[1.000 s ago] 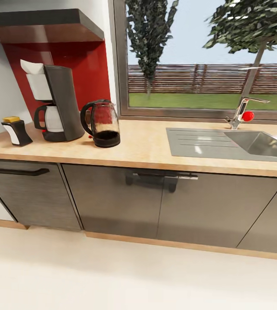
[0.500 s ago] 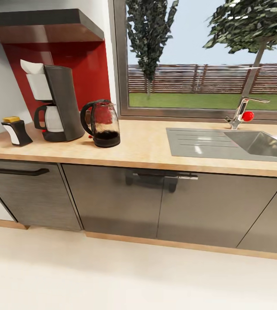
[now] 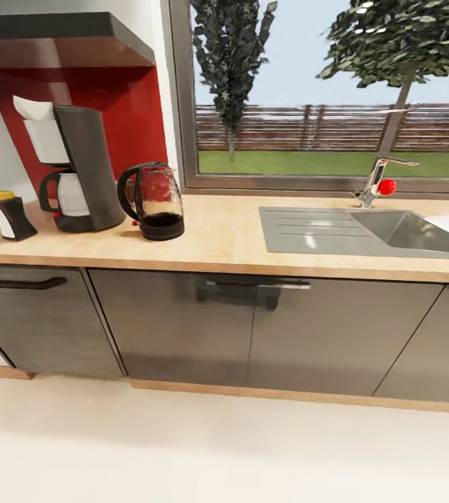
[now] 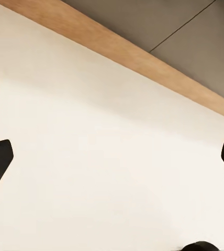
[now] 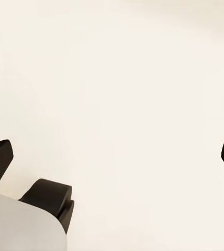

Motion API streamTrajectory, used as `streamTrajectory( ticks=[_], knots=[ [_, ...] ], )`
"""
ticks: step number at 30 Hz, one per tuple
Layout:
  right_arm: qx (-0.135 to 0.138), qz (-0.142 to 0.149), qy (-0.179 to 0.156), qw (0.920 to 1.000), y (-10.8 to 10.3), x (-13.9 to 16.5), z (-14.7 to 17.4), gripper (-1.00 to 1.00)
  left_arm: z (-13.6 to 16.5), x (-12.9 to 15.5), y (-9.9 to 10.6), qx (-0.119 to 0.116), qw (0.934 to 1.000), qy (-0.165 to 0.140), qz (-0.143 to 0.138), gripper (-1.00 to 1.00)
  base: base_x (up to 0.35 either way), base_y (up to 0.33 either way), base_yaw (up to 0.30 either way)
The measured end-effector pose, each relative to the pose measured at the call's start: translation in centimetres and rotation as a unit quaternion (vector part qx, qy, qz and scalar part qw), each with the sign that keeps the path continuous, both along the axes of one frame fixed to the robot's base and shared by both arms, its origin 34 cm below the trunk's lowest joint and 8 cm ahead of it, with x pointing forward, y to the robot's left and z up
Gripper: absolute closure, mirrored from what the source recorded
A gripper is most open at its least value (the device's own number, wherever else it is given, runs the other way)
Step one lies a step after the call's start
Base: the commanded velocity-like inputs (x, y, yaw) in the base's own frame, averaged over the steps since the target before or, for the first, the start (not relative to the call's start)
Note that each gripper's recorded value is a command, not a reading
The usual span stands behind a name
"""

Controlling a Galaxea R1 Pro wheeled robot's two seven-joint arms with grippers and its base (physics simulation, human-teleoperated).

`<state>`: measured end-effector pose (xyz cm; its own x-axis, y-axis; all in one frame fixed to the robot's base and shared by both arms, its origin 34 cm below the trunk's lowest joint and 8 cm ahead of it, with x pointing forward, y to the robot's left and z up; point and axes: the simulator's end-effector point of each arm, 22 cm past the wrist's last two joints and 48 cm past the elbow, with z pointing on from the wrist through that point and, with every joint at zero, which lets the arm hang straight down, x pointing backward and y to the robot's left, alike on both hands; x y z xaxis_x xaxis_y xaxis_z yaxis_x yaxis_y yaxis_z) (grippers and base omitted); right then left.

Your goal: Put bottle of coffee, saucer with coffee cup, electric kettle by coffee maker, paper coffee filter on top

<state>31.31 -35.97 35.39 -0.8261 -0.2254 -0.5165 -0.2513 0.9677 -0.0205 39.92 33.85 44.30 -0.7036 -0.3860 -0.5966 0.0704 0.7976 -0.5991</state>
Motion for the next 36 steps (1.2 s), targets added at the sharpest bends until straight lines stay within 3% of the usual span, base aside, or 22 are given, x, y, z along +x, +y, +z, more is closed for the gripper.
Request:
streamTrajectory(
  ticks=[3, 4, 10, 15, 22, 27, 36],
  knots=[
    [0.000, -0.001, 0.000, 1.0000, 0.0, 0.0, 0.0, -1.00, -0.9, 0.4, 0.7, 0.016, 0.9993, 0.010, 0.033, -1.00, 0.000, 0.000, -0.244],
    [-0.001, -0.002, 0.000, 1.0000, -0.1, 0.0, 0.0, -1.00, -1.1, 0.9, 0.4, 0.012, 0.9980, 0.009, 0.061, -1.00, 0.000, 0.000, -0.249],
    [-0.001, -0.002, 0.000, 1.0000, -0.1, 0.0, 0.0, -1.00, -1.3, 1.2, 0.6, 0.010, 0.9964, 0.009, 0.083, -1.00, 0.000, 0.000, -0.250],
    [-0.002, -0.002, 0.000, 1.0000, -0.1, 0.0, 0.0, -1.00, -2.2, 0.9, 1.3, 0.028, 0.9938, 0.025, 0.105, -1.00, 0.000, 0.000, -0.241],
    [-0.003, -0.003, 0.000, 1.0000, -0.2, 0.0, 0.0, -1.00, -2.6, 0.8, 1.0, 0.031, 0.9927, 0.032, 0.112, -1.00, 0.131, -0.092, -0.050],
    [0.010, 0.002, 0.011, 0.9999, 2.4, -1.0, -0.6, -1.00, -2.9, 0.7, 0.9, 0.035, 0.9918, 0.037, 0.117, -1.00, 0.243, -0.172, -0.004],
    [-0.004, -0.007, 0.030, 0.9995, 1.7, -2.7, -1.1, -1.00, -3.1, 0.7, 0.1, 0.030, 0.9919, 0.038, 0.118, -1.00, 0.253, -0.179, 0.000]
  ],
)
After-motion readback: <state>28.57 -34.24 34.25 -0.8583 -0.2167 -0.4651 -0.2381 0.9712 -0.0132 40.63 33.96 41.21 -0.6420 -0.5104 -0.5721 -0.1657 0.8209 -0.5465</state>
